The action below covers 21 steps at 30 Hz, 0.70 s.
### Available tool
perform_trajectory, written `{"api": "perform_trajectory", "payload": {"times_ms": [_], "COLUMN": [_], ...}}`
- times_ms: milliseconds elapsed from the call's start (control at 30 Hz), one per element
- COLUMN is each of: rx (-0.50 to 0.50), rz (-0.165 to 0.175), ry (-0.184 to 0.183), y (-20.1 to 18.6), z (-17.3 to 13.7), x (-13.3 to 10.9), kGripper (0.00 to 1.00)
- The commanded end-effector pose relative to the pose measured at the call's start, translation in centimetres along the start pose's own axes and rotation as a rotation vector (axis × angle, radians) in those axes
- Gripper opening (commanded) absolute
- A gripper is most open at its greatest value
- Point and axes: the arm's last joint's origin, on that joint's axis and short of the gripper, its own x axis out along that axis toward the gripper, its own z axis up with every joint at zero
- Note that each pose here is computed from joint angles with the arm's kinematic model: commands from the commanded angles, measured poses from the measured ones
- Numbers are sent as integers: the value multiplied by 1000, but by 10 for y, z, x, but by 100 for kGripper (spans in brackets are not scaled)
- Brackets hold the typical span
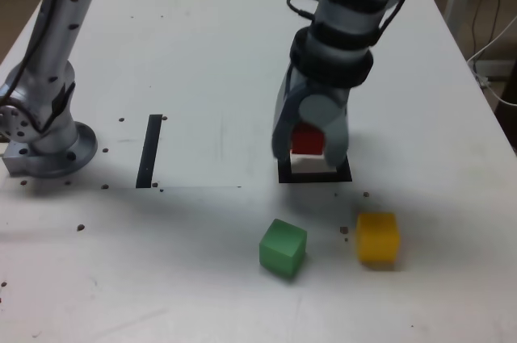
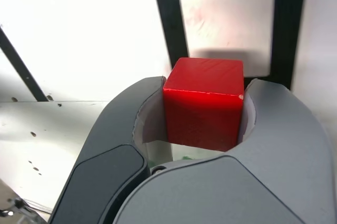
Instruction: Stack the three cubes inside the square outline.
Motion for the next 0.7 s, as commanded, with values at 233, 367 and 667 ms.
{"api": "perform_trajectory", "payload": {"times_ms": [233,367,667], "rx": [-33,-32,-29], "rz": [-27,-42,-61], "ry": [5,11,18], "y": [20,20,20], "z": [4,9,16], "x": [3,8,14], "kGripper": [21,21,21]}}
